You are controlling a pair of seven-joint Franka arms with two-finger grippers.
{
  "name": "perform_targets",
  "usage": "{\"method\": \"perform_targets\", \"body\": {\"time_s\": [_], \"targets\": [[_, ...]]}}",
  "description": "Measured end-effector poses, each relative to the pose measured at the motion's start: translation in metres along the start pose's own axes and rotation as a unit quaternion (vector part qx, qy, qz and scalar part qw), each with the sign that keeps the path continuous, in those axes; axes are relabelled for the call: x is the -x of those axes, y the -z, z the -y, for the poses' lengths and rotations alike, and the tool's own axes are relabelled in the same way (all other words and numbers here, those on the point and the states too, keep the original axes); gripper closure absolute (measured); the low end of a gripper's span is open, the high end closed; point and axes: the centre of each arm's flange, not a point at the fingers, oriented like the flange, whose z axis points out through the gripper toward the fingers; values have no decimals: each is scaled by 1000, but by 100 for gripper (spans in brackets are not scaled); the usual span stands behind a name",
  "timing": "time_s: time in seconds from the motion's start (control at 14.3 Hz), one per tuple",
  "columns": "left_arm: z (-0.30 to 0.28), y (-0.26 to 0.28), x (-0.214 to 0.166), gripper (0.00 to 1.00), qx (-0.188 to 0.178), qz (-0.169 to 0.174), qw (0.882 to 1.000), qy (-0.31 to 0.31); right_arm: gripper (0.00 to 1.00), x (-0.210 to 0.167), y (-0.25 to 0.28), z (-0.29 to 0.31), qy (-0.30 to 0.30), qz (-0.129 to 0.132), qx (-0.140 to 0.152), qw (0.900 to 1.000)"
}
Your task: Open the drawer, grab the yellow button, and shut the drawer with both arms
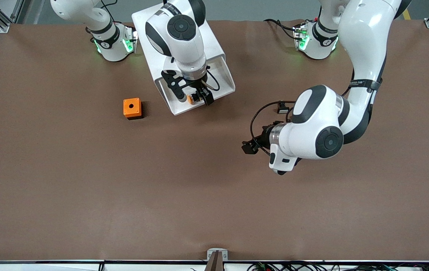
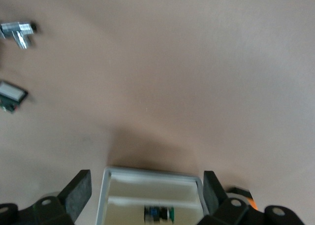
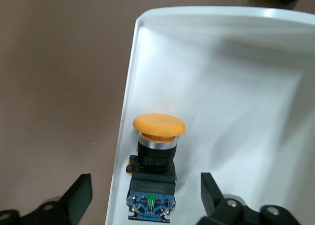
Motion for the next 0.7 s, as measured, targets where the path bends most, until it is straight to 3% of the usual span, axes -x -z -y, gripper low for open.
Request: {"method": "perform_targets", "body": {"time_s": [0.21,0.35,0.7], "targets": [[-14,-12,19,0,-17,-58,998,-31,42,-1,1,0,0,0,-1,1000],[-22,-27,37,0,-36,-84,994,-51,59,-3,3,1,0,0,-3,1000],[-29,-55,65,0,-53,-100,992,-49,59,-9,16,2,-4,2,-11,1000]]}}
